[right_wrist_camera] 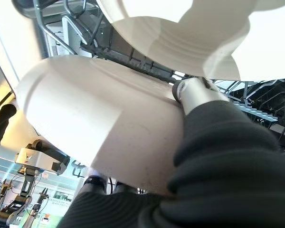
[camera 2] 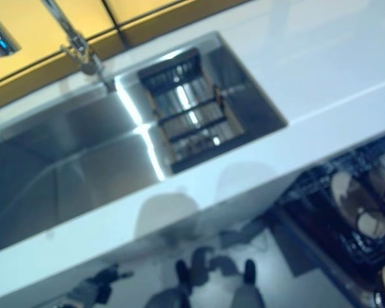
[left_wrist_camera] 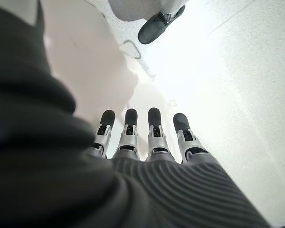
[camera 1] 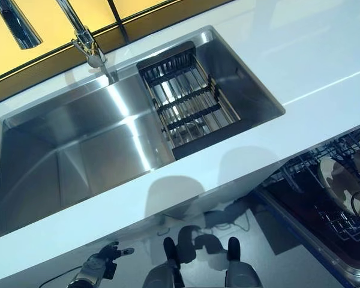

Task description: Take plates into dishwasher

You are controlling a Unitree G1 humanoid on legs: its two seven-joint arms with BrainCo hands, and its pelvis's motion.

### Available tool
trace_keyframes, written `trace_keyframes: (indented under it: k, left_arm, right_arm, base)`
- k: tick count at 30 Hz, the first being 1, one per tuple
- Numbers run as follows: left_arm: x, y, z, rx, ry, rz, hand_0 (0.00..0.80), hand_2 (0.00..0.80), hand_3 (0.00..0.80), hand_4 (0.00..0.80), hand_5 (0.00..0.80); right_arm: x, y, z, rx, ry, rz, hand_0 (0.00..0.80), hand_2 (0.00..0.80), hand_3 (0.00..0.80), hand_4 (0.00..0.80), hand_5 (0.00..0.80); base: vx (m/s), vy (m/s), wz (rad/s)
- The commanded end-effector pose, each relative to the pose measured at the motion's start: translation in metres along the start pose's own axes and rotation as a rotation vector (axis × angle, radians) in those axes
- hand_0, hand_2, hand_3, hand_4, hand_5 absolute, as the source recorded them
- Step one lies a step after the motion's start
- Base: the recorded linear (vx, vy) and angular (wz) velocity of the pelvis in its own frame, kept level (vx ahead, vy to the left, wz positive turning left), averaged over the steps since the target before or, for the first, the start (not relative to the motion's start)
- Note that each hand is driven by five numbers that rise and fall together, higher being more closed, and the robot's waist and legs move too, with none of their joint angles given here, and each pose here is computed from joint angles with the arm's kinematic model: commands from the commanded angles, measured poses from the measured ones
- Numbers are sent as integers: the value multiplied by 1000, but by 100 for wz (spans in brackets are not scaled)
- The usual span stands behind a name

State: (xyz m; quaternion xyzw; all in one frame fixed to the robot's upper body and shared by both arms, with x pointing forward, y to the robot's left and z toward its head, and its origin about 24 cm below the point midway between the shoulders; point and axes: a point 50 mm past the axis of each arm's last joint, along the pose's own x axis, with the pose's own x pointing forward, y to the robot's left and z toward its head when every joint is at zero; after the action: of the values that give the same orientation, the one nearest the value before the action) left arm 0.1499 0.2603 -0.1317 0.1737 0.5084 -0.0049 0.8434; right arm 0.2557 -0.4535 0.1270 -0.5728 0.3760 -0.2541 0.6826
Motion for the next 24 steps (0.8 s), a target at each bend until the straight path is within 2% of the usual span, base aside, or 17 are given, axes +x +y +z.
trace_keyframes:
  k: [1,2,3,5,16,24]
  left_arm:
    - [1,21,20,37,-38,39,0,0,0,0,0]
    - [1,21,19,37,-37,38,0,0,0,0,0]
    - [1,22,19,38,-37,37,0,0,0,0,0]
    - [0,22,18,40,-36,35,0,0,0,0,0]
    - [0,20,8,50,-7,42,0,0,0,0,0]
    - [-3,26,-3,47,28,61,0,0,0,0,0]
  right_arm:
    - [0,12,9,34,2,65,634,634,634,634,634]
    - [0,12,10,38,2,60,439,439,439,439,439]
    - [0,12,9,42,4,61,182,182,182,182,182]
    - [-1,13,8,50,7,67,0,0,0,0,0]
    - [-2,19,0,53,14,75,0,0,0,0,0]
    - [-3,8,-10,51,23,39,0,0,0,0,0]
  base:
    - [0,0,0]
    - [0,0,0]
    - [0,0,0]
    - [0,0,0]
    - [39,-5,2]
    - [53,1,0]
